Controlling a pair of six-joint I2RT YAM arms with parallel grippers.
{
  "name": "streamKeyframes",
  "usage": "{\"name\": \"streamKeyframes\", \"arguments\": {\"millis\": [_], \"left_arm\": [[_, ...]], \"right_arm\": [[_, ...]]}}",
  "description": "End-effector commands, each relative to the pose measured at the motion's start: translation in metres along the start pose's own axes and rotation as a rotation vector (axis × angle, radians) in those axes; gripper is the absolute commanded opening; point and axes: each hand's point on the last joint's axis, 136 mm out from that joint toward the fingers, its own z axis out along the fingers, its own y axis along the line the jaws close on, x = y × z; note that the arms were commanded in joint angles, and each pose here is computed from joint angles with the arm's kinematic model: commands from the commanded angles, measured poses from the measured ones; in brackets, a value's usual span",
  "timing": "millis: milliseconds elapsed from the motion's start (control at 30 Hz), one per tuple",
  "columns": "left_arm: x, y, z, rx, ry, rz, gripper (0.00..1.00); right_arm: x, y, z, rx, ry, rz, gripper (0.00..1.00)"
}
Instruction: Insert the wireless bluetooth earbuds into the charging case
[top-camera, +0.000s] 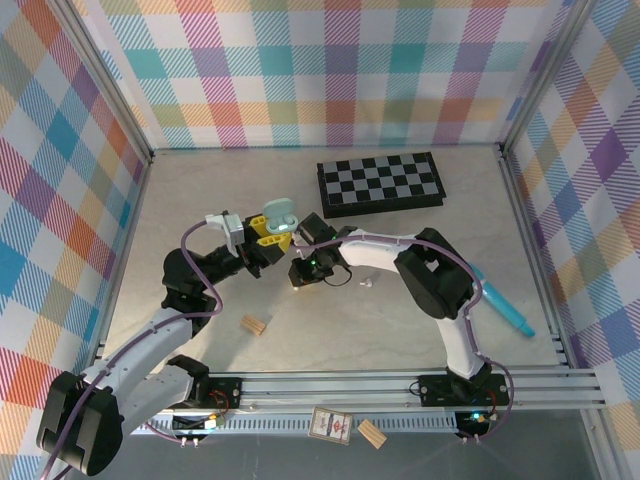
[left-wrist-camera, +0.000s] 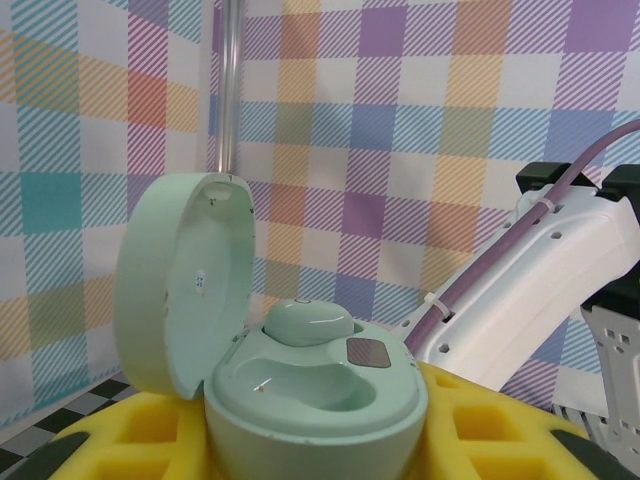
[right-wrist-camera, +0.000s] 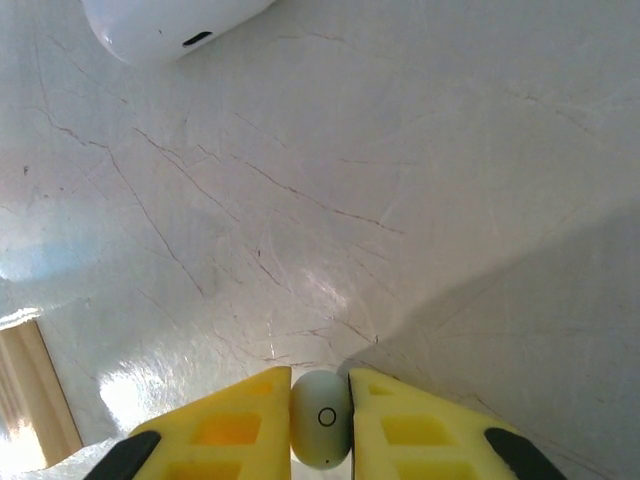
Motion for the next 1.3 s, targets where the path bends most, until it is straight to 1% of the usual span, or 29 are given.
{"name": "streamKeyframes", "arguments": {"millis": [0, 133, 233, 333, 400, 500, 567, 633, 767, 867, 1000, 1267], "left_arm": [[-0.013, 0.001, 0.001, -0.005, -0.036, 0.051, 0.27], [-0.011, 0.003, 0.000, -0.019, -0.020, 0.074, 0.27], [-0.010, 0.007, -0.004, -0.060, -0.021, 0.112, 0.27], [-0.005, 0.013, -0.007, -0.105, -0.003, 0.146, 0.27], [-0.004, 0.018, -0.010, -0.147, -0.013, 0.158, 0.27], [-0.003, 0.025, -0.012, -0.195, -0.033, 0.176, 0.27], [-0.001, 0.029, -0.012, -0.220, -0.031, 0.191, 0.27], [0.005, 0.032, -0.011, -0.243, -0.016, 0.214, 0.27], [0.025, 0.035, -0.005, -0.281, 0.054, 0.268, 0.27], [0.038, 0.035, 0.001, -0.300, 0.097, 0.312, 0.27], [0.052, 0.033, 0.009, -0.309, 0.149, 0.351, 0.27], [0.066, 0.029, 0.019, -0.301, 0.190, 0.385, 0.27]], "right_arm": [[-0.005, -0.001, -0.026, 0.054, -0.063, -0.027, 0.19], [-0.010, -0.014, -0.057, 0.091, -0.149, 0.022, 0.19], [-0.010, -0.026, -0.086, 0.128, -0.218, 0.062, 0.19], [-0.012, -0.033, -0.120, 0.178, -0.306, 0.084, 0.19], [-0.013, -0.035, -0.146, 0.209, -0.363, 0.085, 0.18], [-0.017, -0.025, -0.184, 0.222, -0.436, 0.059, 0.18], [-0.020, -0.013, -0.208, 0.202, -0.478, 0.030, 0.18], [-0.022, 0.003, -0.229, 0.170, -0.509, -0.004, 0.19], [-0.025, 0.034, -0.267, 0.112, -0.565, -0.084, 0.19], [-0.026, 0.056, -0.285, 0.092, -0.591, -0.143, 0.19], [-0.030, 0.081, -0.298, 0.053, -0.621, -0.201, 0.19], [-0.042, 0.119, -0.294, -0.011, -0.619, -0.285, 0.19]]}}
